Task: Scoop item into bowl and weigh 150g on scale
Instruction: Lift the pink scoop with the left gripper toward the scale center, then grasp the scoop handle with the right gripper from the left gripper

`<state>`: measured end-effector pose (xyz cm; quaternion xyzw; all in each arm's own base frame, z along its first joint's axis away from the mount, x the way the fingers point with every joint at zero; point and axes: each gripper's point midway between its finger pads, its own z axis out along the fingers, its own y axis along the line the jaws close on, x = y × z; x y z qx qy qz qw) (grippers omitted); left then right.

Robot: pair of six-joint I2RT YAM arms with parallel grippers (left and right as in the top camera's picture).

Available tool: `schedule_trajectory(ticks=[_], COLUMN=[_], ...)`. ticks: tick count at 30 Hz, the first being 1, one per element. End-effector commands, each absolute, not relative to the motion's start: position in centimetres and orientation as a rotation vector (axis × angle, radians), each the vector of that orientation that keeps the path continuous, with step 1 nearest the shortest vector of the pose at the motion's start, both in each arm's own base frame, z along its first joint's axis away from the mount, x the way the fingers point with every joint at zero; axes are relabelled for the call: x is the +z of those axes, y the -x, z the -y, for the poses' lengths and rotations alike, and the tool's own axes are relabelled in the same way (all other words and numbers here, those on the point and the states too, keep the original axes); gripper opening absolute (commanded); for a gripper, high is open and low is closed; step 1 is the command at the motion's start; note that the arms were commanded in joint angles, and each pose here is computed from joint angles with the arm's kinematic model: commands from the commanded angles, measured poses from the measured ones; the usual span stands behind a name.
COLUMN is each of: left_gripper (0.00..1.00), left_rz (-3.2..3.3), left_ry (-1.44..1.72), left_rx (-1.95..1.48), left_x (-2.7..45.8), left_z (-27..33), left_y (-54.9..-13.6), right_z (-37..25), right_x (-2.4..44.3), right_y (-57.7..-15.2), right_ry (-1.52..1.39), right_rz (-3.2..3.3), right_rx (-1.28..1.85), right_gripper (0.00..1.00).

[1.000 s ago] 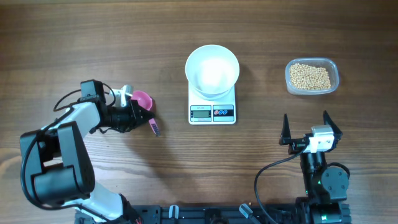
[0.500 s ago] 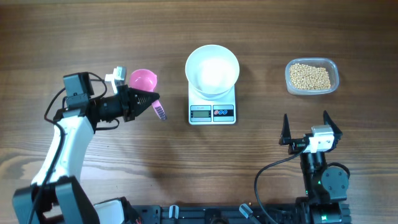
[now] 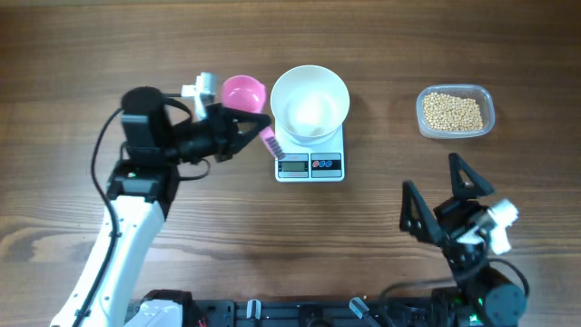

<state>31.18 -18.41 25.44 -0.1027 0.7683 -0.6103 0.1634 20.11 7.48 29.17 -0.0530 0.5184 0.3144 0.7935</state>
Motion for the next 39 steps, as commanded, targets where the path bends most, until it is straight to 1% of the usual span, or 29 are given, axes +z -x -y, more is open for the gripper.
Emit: schedule_trajectory(ticks=[1, 4, 6, 7, 9, 11, 12, 14, 16, 17, 18, 19, 20, 21, 24, 27, 32, 35, 39], left_gripper=[0.04, 0.04, 0.04, 0.04, 0.04, 0.04, 0.04, 0.04, 0.04, 0.04, 0.04, 0.04, 0.04, 0.04, 0.04, 0.04, 0.04, 0.04, 0.04], left_rz=[-2.116, -1.986, -1.939, -1.929, -1.918, -1.908, -1.905, -1.873, -1.801, -1.785, -1.78, -1.779, -1.785, -1.798, -1.794, -1.773, -1.76, -1.774, -1.77], left_ry=[0.306, 0.153, 0.151, 0.181, 0.207, 0.2, 0.199, 0.198, 0.171, 0.171, 0.188, 0.209, 0.247, 0.334, 0.41, 0.437, 0.475, 0.455, 0.466], left_rx=[-1.704, -1.714, -1.691, -1.667, -1.646, -1.648, -1.652, -1.692, -1.749, -1.745, -1.735, -1.724, -1.711, -1.717, -1.752, -1.781, -1.851, -1.867, -1.872], left_x=[27.1, 30.0, 30.7, 30.6, 30.6, 30.9, 31.0, 31.9, 33.9, 34.1, 34.1, 34.0, 33.6, 33.1, 33.2, 33.7, 34.3, 34.3, 34.3], left_z=[20.3, 21.8, 21.9, 21.6, 21.3, 21.3, 21.4, 21.8, 22.3, 22.3, 22.2, 22.1, 22.0, 21.9, 22.2, 22.5, 22.6, 23.4, 24.5], left_y=[-32.0, -31.9, -32.4, -32.9, -33.3, -33.3, -33.3, -33.1, -32.7, -32.8, -33.0, -33.3, -33.6, -34.1, -34.1, -34.1, -33.8, -33.3, -32.8], right_z=[-8.7, -8.8, -9.6, -11.1, -15.3, -16.9, -17.1, -17.3, -17.8, -18.0, -18.2, -18.5, -19.0, -19.9, -21.2, -22.5, -22.4, -22.3, -22.3], right_x=[30.9, 31.6, 32.0, 32.5, 34.2, 34.1, 33.8, 31.9, 30.1, 29.8, 29.7, 29.9, 30.3, 31.0, 32.1, 32.8, 33.4, 33.6, 33.6], right_y=[-19.3, -21.1, -22.5, -23.1, -22.6, -22.3, -22.8, -25.3, -27.3, -27.8, -28.1, -28.2, -28.2, -28.0, -27.8, -27.5, -28.2, -28.6, -28.7], right_ry=[0.092, 0.076, 0.116, 0.202, 0.455, 0.533, 0.516, 0.285, 0.123, 0.092, 0.064, 0.063, 0.073, 0.059, 0.018, -0.088, -0.167, -0.24, -0.265], right_rz=[-1.17, -1.365, -1.497, -1.56, -1.597, -1.632, -1.657, -1.815, -1.922, -1.938, -1.951, -1.946, -1.934, -1.918, -1.887, -1.896, -1.855, -1.847, -1.851], right_rx=[0.855, 0.79, 0.787, 0.835, 1.118, 1.314, 1.378, 1.578, 1.754, 1.798, 1.838, 1.865, 1.89, 1.932, 1.98, 2.073, 2.087, 2.105, 2.12], right_gripper=[1.0, 1.0, 1.0, 1.0, 1.0, 1.0, 1.0, 1.0, 0.99, 0.95, 0.94, 0.9, 0.84, 0.82, 0.79, 0.72, 0.66, 0.56, 0.54])
